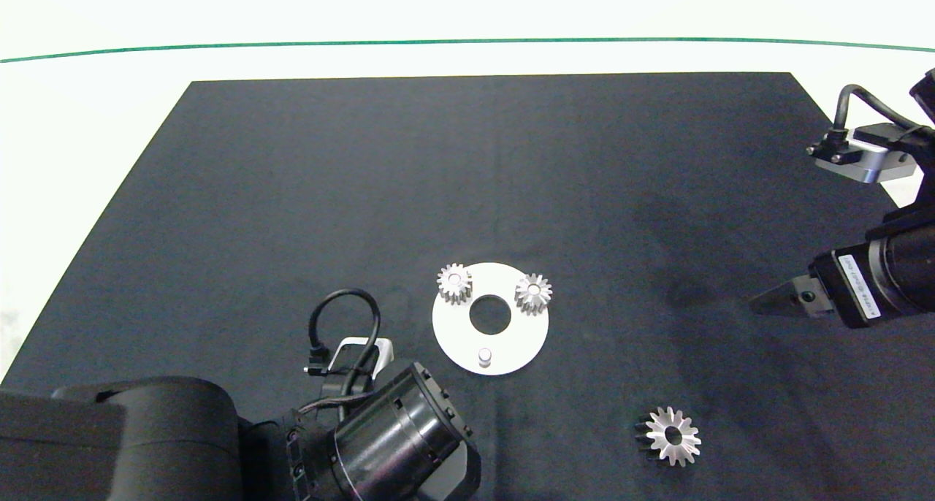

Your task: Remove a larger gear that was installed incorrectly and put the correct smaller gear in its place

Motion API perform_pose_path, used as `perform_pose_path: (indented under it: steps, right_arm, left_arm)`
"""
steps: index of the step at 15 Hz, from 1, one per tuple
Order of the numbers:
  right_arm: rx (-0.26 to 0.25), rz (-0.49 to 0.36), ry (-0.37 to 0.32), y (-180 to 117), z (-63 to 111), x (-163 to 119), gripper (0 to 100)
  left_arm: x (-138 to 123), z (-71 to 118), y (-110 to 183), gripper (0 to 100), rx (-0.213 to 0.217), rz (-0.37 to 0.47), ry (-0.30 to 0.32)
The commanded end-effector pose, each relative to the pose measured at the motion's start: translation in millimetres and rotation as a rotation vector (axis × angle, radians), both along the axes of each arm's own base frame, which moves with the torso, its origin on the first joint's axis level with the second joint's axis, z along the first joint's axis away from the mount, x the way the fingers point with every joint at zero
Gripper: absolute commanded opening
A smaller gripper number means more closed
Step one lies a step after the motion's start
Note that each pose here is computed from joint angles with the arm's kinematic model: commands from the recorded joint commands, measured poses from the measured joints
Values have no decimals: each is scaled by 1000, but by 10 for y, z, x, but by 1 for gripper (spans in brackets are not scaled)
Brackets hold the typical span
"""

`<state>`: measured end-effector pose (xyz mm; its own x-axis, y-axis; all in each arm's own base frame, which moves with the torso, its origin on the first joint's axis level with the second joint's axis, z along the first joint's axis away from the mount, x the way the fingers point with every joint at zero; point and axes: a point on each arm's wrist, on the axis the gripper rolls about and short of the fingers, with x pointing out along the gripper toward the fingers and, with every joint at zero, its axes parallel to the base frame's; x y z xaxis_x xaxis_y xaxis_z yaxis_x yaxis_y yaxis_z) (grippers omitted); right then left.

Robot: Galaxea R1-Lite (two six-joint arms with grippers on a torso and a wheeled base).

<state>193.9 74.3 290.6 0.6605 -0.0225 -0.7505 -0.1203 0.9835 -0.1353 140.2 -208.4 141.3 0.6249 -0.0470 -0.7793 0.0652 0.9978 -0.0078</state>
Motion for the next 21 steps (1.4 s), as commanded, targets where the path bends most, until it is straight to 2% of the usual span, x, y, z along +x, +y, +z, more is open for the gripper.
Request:
perform_pose_path:
  steps: [1, 5, 10, 14, 17, 18, 20, 21]
  right_arm:
    - [-3, -2, 5, -1, -6, -2, 100]
    - [-4, -2, 7, 0, -9, 2, 100]
    - [-3, -2, 5, -1, -6, -2, 100]
    - [10, -5, -27, -43, 67, -87, 100]
    - [22, -2, -60, -81, 136, -177, 100]
    - [27, 0, -74, -94, 165, -217, 100]
    - [38, -2, -110, -141, 235, -322, 100]
    - [41, 0, -122, -156, 256, -358, 100]
  left_arm:
    - [26, -67, -36, 34, 29, 19, -9]
    - [18, -54, -23, 34, 22, 21, -10]
    - [10, -28, -9, 24, 13, 22, -14]
    - [-44, 102, 62, 17, -29, 12, -38]
    - [-20, 141, 60, 13, -10, -19, -50]
    - [-9, 225, 63, 13, 5, -66, -73]
    - [42, 430, -11, 13, -24, -104, -122]
    - [53, 473, -37, 13, -32, -109, -132]
